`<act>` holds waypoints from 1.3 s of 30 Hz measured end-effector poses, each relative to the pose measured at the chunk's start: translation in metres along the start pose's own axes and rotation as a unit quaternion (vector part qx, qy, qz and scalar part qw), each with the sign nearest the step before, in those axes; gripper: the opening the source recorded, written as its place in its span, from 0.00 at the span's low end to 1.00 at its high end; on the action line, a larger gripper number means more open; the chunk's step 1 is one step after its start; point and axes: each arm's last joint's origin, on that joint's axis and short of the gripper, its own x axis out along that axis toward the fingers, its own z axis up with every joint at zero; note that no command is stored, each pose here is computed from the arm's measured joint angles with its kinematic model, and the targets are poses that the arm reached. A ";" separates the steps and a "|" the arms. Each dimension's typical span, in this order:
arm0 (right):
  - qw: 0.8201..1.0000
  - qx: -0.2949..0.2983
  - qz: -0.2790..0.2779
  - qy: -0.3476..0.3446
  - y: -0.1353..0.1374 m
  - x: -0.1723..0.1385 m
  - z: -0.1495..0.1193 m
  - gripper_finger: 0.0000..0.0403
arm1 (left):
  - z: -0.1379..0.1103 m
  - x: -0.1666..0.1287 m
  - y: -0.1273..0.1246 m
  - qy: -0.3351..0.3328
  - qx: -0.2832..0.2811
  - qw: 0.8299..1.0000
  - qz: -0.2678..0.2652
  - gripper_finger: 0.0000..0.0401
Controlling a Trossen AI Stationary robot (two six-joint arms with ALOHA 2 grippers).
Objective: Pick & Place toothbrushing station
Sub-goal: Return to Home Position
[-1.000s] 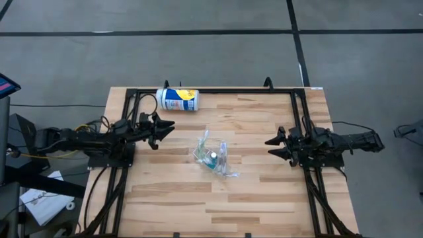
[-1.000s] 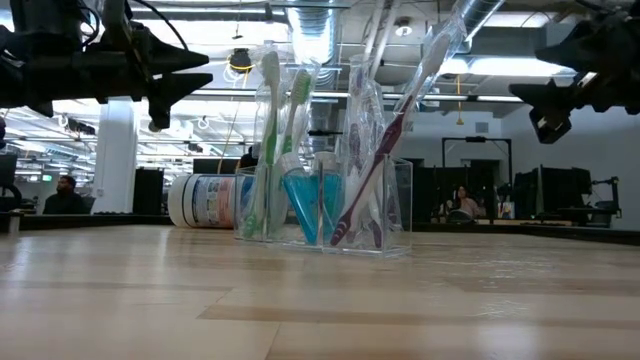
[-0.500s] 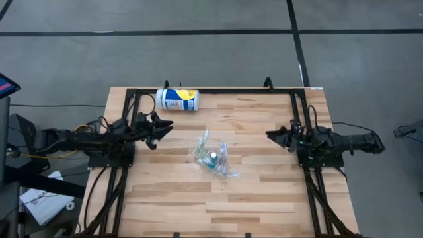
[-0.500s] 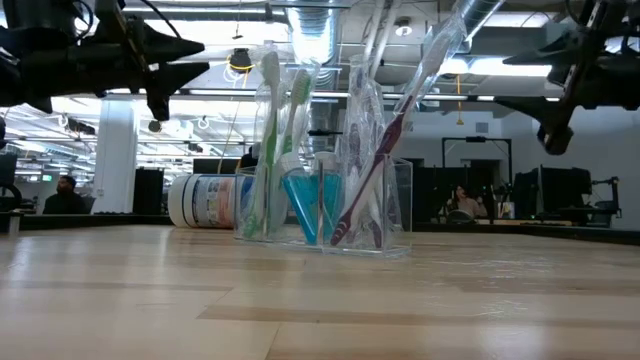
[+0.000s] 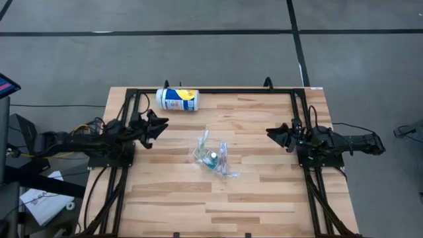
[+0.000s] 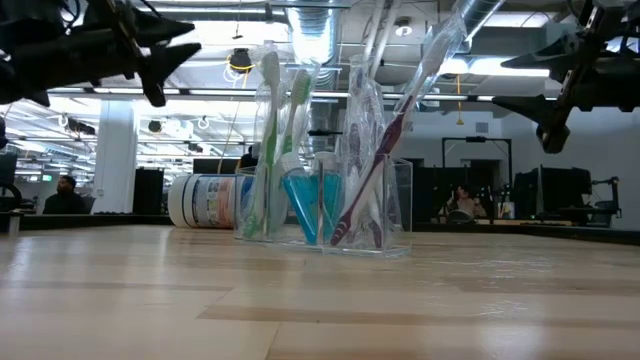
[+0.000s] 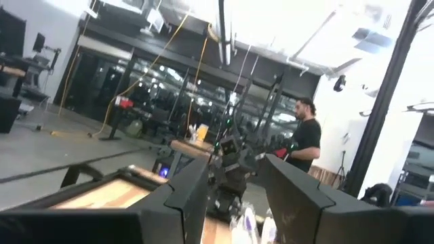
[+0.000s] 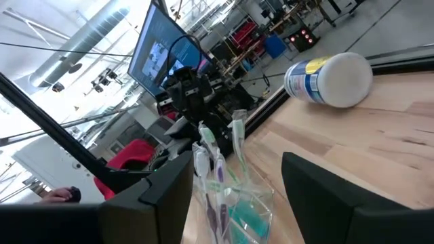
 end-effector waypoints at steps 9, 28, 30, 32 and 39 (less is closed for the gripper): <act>1.000 0.000 0.000 0.000 0.000 0.000 0.000 0.53 | 0.023 -0.012 -0.010 -0.089 0.002 0.995 -0.038 0.34; 1.000 0.000 0.000 0.001 0.000 0.000 0.000 0.53 | 0.050 -0.035 -0.022 -0.205 0.003 0.975 -0.088 0.34; 1.000 0.000 -0.001 0.001 0.000 0.000 0.000 0.53 | 0.052 -0.037 -0.023 -0.213 0.001 0.972 -0.095 0.34; 1.000 0.000 -0.001 0.001 0.000 0.000 0.000 0.53 | 0.053 -0.040 -0.025 -0.222 -0.001 0.970 -0.103 0.34; 1.000 -0.001 -0.001 0.002 0.000 0.000 0.000 0.53 | 0.058 -0.046 -0.028 -0.243 -0.007 0.962 -0.122 0.34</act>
